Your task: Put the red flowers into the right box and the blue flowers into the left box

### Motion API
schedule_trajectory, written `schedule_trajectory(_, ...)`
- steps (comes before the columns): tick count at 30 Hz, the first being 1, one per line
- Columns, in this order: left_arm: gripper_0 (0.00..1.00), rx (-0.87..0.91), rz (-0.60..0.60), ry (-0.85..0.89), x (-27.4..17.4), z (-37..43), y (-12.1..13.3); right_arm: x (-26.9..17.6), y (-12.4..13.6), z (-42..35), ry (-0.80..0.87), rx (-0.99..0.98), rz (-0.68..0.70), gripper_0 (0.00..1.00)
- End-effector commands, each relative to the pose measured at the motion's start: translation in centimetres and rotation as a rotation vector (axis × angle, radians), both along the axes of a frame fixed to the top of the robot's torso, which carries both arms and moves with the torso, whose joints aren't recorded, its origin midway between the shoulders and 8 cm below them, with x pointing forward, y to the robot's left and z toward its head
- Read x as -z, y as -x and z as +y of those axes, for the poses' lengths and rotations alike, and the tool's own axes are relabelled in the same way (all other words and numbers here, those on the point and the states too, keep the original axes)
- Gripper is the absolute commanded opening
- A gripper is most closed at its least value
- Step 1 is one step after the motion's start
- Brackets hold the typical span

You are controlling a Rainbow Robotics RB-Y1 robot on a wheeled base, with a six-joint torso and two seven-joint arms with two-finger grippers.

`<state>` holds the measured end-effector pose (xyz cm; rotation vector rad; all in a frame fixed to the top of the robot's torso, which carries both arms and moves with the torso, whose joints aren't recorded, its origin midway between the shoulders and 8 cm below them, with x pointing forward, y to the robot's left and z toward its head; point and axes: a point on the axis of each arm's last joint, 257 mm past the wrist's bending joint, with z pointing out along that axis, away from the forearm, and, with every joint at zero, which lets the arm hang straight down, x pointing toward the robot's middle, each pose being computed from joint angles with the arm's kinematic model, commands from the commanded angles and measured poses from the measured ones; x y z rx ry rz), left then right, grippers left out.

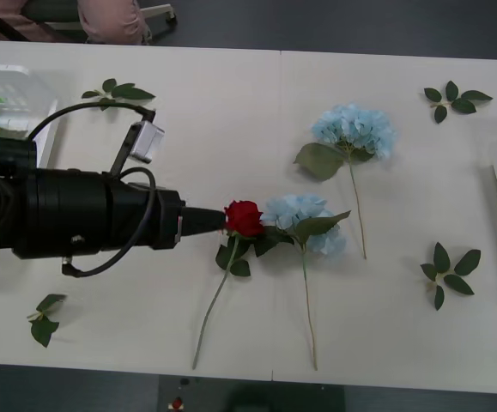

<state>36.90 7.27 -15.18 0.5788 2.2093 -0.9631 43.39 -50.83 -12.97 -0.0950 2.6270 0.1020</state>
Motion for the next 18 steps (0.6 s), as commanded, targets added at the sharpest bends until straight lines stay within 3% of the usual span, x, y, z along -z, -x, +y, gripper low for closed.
schedule_trajectory(1, 1.00, 0.033, -0.005, -0.104, 2.6, 1.3, 0.2, 0.2, 0.7, -3.6, 0.069, 0.100, 0.009, 0.00)
schedule_trajectory(9, 1.00, 0.071, -0.001, -0.274, 9.1, 1.8, -0.9, 5.4, 2.1, -8.4, 0.069, 0.233, 0.053, 0.00)
schedule_trajectory(18, 1.00, 0.104, -0.018, -0.383, 13.3, -1.7, -2.9, 10.1, 2.7, -13.2, 0.174, 0.308, 0.021, 0.00)
